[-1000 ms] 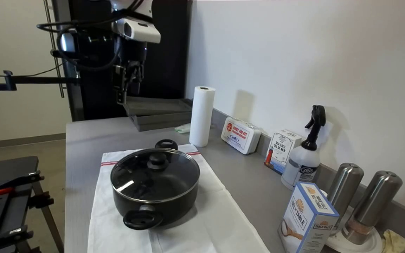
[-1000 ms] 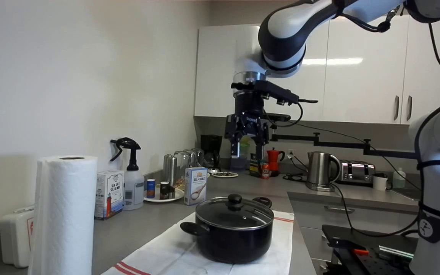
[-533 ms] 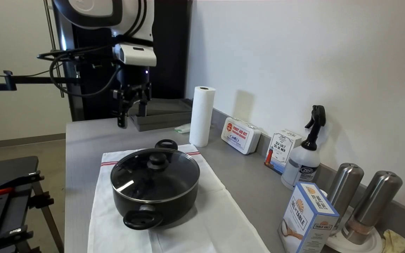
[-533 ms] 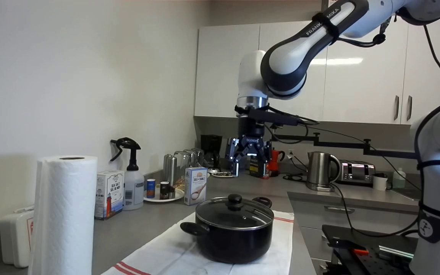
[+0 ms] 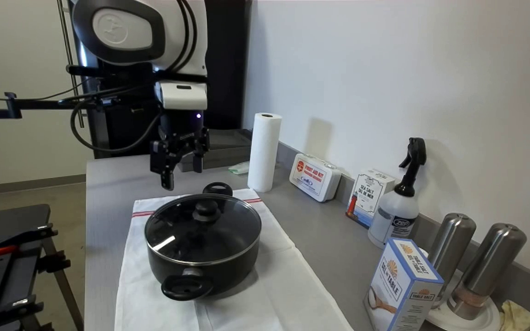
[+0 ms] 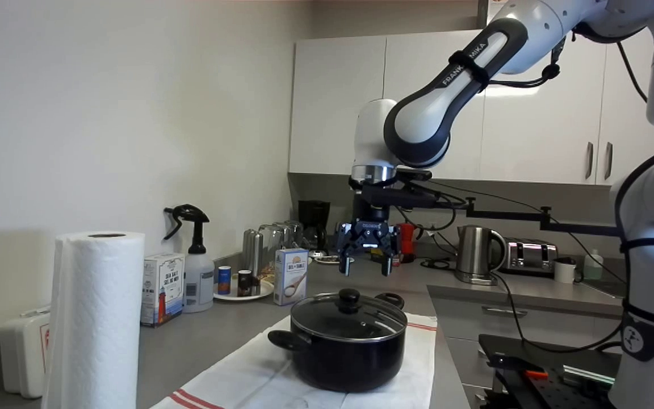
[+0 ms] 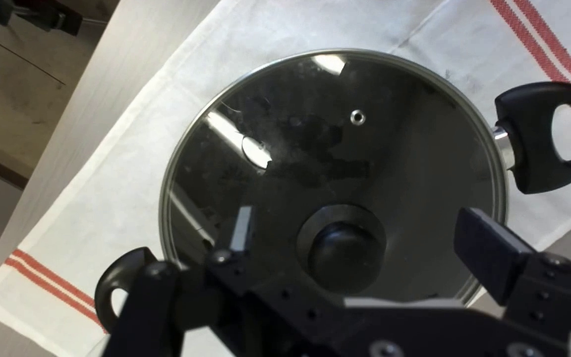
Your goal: Remove the lid from the pot
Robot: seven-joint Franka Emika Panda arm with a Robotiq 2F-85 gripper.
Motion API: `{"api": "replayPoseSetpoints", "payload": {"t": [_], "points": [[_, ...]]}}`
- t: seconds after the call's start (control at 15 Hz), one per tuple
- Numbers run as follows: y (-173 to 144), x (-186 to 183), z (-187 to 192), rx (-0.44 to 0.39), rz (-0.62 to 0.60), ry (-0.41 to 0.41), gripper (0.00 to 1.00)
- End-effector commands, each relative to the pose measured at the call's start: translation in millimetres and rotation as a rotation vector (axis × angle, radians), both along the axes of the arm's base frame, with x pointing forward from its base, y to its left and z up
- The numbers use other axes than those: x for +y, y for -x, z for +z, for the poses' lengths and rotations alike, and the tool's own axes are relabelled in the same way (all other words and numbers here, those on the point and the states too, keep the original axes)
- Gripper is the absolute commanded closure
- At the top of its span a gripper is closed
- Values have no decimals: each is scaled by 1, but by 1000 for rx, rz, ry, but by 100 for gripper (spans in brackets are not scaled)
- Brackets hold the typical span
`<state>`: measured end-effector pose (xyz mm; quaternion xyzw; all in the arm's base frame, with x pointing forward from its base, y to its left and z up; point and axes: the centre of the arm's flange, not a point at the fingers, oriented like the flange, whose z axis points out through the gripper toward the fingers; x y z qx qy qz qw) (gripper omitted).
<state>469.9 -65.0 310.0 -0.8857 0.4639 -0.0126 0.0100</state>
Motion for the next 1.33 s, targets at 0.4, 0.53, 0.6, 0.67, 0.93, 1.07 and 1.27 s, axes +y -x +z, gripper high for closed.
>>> {"api": "replayPoseSetpoints", "payload": {"t": [0.4, 0.53, 0.6, 0.67, 0.93, 1.07, 1.27], "points": [[-19, -18, -34, -20, -52, 40, 0], [-24, -21, -37, -30, -51, 43, 0], [-27, -23, -40, -34, -54, 46, 0], [-30, -25, -42, -38, -54, 45, 0], [-37, -30, -47, -42, -62, 47, 0], [-39, -31, -49, -41, -63, 48, 25], [-41, -33, -50, -42, -64, 48, 41]]}}
